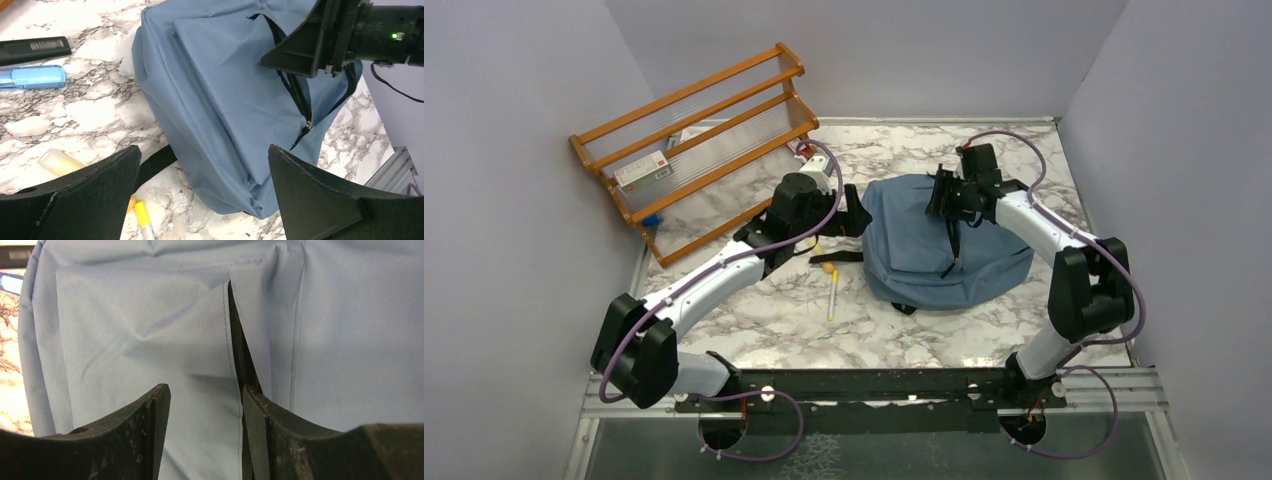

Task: Pack the student bag
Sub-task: Adjust the student bag at the center of the board.

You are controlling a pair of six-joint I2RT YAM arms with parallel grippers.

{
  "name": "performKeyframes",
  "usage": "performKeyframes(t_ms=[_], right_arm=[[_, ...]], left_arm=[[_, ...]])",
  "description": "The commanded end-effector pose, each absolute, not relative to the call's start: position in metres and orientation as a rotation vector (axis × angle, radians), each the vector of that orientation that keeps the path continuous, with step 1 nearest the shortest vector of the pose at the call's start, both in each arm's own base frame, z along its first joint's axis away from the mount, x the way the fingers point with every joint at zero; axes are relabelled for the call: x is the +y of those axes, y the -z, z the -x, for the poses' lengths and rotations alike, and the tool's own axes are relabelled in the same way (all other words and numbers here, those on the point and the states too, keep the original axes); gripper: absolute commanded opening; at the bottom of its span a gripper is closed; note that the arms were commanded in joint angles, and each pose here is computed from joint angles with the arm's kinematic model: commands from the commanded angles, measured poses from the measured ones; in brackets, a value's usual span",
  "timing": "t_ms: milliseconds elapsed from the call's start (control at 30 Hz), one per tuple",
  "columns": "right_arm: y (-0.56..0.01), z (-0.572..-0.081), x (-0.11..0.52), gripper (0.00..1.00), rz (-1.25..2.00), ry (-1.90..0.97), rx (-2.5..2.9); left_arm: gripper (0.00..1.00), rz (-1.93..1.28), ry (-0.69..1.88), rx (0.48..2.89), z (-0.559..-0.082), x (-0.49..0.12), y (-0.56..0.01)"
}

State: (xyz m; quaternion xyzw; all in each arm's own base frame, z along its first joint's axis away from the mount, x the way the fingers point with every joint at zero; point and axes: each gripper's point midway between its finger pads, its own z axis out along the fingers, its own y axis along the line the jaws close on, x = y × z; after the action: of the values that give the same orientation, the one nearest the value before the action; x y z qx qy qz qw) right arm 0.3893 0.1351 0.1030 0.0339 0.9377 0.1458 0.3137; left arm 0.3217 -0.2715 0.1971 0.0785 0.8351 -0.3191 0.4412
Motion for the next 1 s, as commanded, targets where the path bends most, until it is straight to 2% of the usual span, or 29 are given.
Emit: performKeyframes(t_ms=[0,433,967], right_arm=[[-0.109,-0.414,0.127,0.61,-0.073,-0.304,2.429],[-0.106,-0.434,0.112,0.62,-0.036,-0.16,2.431],[-0.099,-0.417,0.161,0.57,0.13,-0.509,2.47]], left_arm=[[0.99,-0.204,0.799,2.04,-0.317,-0.266,-0.207],[0.99,-0.207,0.811,2.07,-0.31,-0.265,-0.197],[0.99,-0.218,0.83,2.106,-0.306,-0.269,-0.185]])
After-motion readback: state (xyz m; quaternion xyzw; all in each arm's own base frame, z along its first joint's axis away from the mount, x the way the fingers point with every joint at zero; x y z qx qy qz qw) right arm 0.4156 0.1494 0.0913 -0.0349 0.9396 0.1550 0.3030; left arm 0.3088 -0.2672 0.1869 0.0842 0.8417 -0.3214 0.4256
